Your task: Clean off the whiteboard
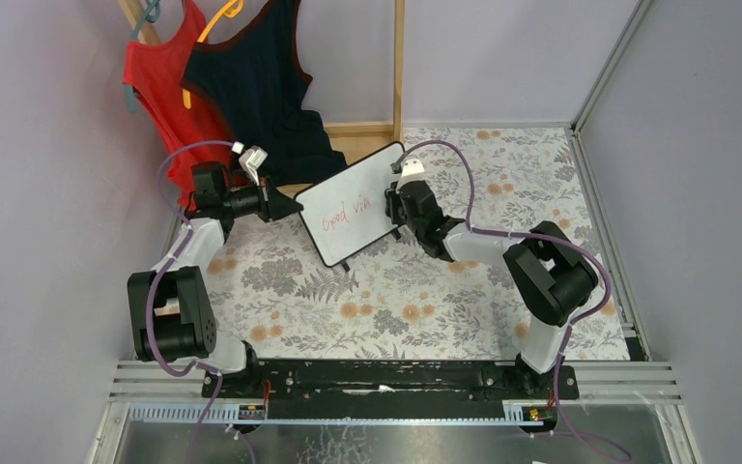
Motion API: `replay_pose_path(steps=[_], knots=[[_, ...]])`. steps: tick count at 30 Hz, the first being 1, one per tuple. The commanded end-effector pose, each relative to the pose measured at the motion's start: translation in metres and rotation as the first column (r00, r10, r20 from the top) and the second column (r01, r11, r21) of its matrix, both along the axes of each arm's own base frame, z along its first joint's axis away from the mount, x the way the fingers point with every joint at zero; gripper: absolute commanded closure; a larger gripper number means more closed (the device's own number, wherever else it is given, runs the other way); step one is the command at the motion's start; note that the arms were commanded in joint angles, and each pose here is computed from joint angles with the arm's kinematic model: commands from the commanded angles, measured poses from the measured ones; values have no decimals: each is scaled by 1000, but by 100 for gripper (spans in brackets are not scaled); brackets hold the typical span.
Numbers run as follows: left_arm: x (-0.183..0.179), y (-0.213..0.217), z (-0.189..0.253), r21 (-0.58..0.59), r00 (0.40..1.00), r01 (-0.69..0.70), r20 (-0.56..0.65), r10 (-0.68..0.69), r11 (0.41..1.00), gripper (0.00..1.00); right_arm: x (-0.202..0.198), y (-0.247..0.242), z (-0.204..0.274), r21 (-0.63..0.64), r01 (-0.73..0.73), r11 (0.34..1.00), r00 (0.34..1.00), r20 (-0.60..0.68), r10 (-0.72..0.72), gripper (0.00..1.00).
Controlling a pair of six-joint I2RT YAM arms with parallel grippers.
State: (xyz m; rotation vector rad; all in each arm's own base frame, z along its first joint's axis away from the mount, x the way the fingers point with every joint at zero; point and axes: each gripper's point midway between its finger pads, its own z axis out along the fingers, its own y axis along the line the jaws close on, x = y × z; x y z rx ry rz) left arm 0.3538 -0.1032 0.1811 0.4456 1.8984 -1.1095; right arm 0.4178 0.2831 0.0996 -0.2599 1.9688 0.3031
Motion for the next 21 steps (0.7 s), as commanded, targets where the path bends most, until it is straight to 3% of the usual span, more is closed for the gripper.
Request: replay_pose_path(steps=[1,14,21], knots=[[6,5,11,39,997,-16,77,13,999,100,-8,43,52,123,-102,987,991,95,90,100],[6,5,11,40,997,-16,79,13,999,100,-30,98,71,169,-213,962,973,128,193,100],[6,5,10,41,997,-16,76,13,999,100,-15,83,61,54,-137,989,982,135,129,100]])
